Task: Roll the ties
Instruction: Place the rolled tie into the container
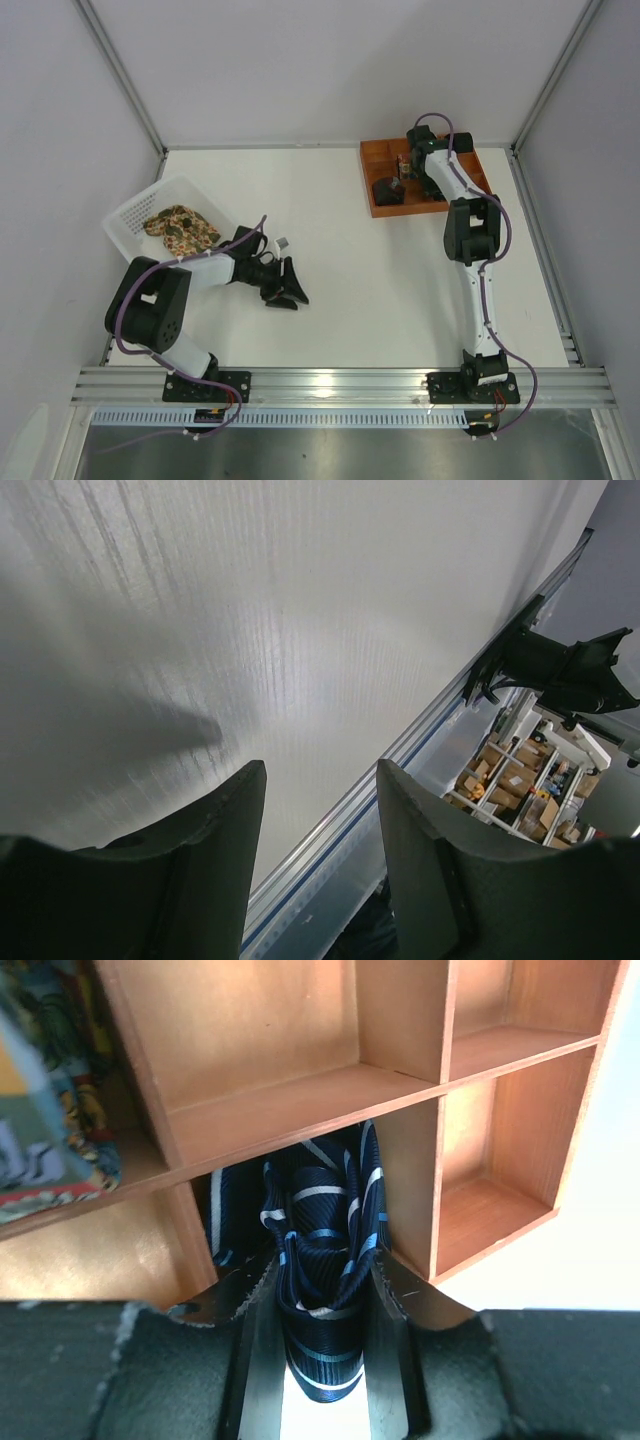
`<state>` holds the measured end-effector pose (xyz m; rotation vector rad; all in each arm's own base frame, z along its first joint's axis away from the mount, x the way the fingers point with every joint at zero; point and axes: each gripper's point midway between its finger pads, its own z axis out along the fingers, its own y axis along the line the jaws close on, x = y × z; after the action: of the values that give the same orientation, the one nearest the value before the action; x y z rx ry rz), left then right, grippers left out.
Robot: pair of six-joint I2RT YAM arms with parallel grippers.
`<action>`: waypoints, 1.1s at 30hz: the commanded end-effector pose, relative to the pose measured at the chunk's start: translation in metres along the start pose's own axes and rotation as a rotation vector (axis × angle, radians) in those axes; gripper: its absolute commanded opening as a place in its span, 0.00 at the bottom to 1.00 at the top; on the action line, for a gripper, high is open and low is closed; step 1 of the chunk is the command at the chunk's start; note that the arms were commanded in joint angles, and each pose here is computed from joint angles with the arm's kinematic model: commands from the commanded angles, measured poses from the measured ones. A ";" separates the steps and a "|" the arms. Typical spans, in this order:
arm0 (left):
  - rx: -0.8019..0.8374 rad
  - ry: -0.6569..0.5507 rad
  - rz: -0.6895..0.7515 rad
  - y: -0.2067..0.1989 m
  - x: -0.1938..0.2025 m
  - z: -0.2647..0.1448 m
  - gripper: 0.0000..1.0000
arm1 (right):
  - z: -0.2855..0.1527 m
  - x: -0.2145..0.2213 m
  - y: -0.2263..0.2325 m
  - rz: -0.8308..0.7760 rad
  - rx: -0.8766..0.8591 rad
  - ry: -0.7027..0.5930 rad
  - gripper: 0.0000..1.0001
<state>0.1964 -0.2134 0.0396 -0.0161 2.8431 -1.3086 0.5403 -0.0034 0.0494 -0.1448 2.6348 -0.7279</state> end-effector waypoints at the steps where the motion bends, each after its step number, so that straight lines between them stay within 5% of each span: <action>1: 0.031 -0.037 0.030 -0.007 -0.005 -0.007 0.55 | 0.010 -0.003 -0.001 0.012 0.040 -0.003 0.00; 9: 0.030 -0.036 0.021 -0.006 -0.005 -0.007 0.55 | 0.015 -0.011 -0.004 0.046 0.101 -0.050 0.00; 14: 0.028 -0.036 0.017 -0.004 -0.002 -0.007 0.55 | 0.019 -0.011 0.003 0.079 0.052 -0.055 0.09; 20: 0.031 -0.038 0.012 -0.006 -0.004 -0.008 0.55 | 0.015 -0.011 0.008 0.079 0.007 -0.058 0.31; 33: 0.020 -0.044 0.004 -0.004 -0.004 -0.008 0.55 | -0.005 -0.021 0.005 0.094 -0.066 -0.091 0.50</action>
<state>0.1929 -0.2097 0.0388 -0.0505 2.8475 -1.3073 0.5505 -0.0132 0.0462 -0.0735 2.5914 -0.7161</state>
